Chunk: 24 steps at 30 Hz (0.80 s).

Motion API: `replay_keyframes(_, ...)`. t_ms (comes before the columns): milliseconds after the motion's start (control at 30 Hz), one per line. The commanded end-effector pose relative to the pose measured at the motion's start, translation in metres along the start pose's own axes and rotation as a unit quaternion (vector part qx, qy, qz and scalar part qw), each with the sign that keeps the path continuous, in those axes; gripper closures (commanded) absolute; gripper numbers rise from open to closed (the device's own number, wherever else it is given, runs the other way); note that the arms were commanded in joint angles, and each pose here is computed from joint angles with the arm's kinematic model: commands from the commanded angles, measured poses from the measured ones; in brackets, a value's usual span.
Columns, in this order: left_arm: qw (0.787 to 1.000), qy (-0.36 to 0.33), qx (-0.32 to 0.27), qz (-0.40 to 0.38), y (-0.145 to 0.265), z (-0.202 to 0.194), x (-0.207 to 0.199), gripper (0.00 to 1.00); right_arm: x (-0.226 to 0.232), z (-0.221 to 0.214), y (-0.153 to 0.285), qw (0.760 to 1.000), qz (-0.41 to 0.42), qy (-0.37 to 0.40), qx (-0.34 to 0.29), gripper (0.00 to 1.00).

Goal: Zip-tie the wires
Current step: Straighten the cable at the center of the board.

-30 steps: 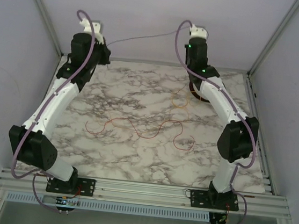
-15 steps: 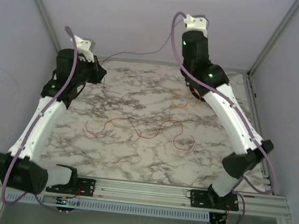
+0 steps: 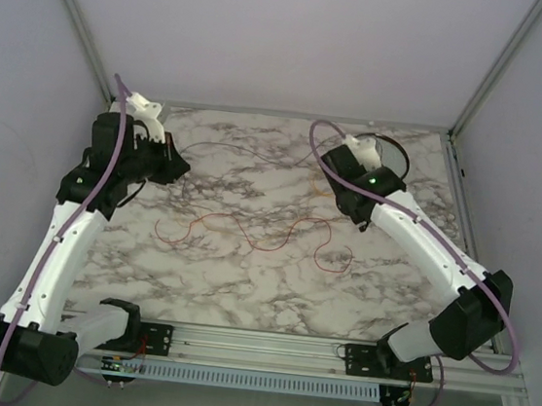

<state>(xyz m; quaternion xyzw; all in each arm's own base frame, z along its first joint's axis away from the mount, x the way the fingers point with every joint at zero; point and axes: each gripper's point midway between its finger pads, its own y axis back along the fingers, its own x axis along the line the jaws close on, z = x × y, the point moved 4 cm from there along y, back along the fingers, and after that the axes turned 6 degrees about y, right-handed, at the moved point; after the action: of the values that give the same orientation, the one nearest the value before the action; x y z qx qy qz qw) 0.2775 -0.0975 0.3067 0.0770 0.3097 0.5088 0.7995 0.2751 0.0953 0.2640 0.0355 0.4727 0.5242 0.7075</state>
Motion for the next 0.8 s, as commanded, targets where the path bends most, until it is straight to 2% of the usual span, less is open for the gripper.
replay_keyframes(0,0.999,0.007,0.029,0.016,0.011,-0.018,0.004,1.00,-0.002,-0.029,0.002,0.999,-0.010,-0.013,0.031,1.00)
replay_keyframes(167,0.993,-0.006,0.066,0.094,0.006,-0.032,0.031,1.00,0.039,-0.044,-0.010,0.997,0.057,0.022,0.047,1.00)
replay_keyframes(500,0.968,-0.013,0.146,0.204,-0.014,-0.069,0.080,1.00,0.120,-0.071,-0.037,0.986,0.106,0.097,0.086,1.00)
replay_keyframes(767,0.948,-0.009,0.204,0.244,-0.027,-0.100,0.103,1.00,0.150,-0.086,-0.051,0.977,0.143,0.119,0.100,0.94)
